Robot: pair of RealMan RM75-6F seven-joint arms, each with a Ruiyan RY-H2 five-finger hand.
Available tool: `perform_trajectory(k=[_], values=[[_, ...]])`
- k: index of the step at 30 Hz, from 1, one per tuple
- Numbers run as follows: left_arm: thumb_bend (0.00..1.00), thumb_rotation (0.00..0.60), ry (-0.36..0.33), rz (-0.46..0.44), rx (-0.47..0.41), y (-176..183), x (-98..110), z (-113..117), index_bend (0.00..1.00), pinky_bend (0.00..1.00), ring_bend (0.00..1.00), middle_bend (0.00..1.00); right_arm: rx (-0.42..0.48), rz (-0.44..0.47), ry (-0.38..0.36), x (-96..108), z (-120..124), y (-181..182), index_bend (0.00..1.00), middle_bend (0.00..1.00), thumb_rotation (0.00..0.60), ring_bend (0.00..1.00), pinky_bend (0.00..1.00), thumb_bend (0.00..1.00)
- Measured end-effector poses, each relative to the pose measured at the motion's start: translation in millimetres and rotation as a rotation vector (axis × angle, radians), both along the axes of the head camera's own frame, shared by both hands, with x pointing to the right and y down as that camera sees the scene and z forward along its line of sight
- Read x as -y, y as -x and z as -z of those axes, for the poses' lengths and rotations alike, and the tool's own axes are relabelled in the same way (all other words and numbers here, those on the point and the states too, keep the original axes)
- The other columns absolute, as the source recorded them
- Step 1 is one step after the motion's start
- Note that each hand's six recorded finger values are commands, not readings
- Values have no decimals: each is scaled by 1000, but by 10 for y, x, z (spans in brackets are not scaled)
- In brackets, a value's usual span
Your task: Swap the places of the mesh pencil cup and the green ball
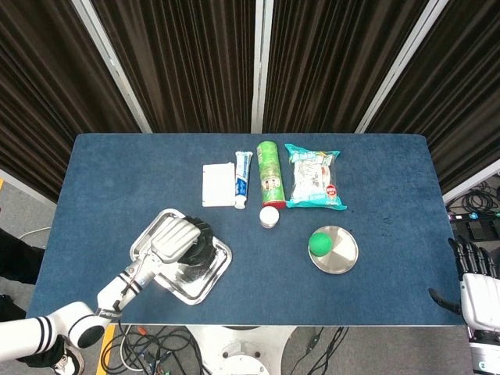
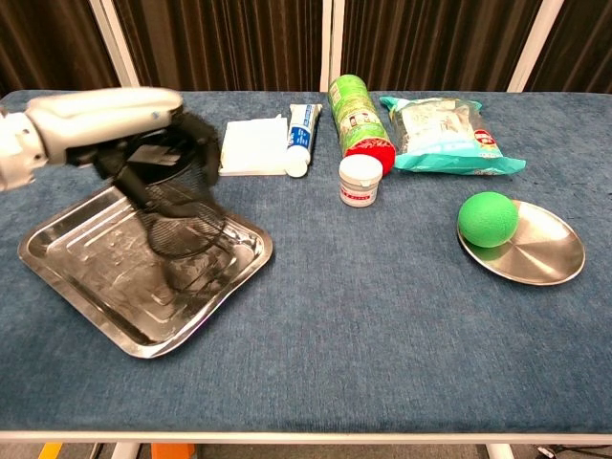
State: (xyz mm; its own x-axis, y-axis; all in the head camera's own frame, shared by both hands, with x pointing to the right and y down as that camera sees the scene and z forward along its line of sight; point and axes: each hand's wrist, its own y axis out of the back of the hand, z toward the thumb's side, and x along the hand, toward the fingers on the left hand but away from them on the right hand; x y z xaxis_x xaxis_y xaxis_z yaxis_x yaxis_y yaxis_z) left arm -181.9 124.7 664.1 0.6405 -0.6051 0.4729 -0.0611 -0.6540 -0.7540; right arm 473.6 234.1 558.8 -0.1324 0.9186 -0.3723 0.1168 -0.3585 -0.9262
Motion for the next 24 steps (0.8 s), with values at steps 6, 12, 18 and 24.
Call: perform_trajectory(k=[6, 12, 18, 24], values=[[285, 600, -28, -101, -57, -509, 54, 150, 466, 629, 338, 422, -1, -16, -3, -10, 11, -46, 0, 0, 600, 0, 0, 92], [284, 600, -24, -177, -84, -987, 28, 138, 464, 629, 338, 422, 0, -30, -9, -26, 25, -116, 0, 0, 600, 0, 0, 92], [285, 600, -11, -200, -76, -1254, 54, -9, 455, 629, 337, 421, 2, -45, -12, -49, 27, -187, 0, 0, 600, 0, 0, 93], [284, 600, -15, -203, -67, -1450, 111, -159, 455, 629, 337, 421, -2, -65, -12, -79, 32, -266, 0, 0, 600, 0, 0, 92]])
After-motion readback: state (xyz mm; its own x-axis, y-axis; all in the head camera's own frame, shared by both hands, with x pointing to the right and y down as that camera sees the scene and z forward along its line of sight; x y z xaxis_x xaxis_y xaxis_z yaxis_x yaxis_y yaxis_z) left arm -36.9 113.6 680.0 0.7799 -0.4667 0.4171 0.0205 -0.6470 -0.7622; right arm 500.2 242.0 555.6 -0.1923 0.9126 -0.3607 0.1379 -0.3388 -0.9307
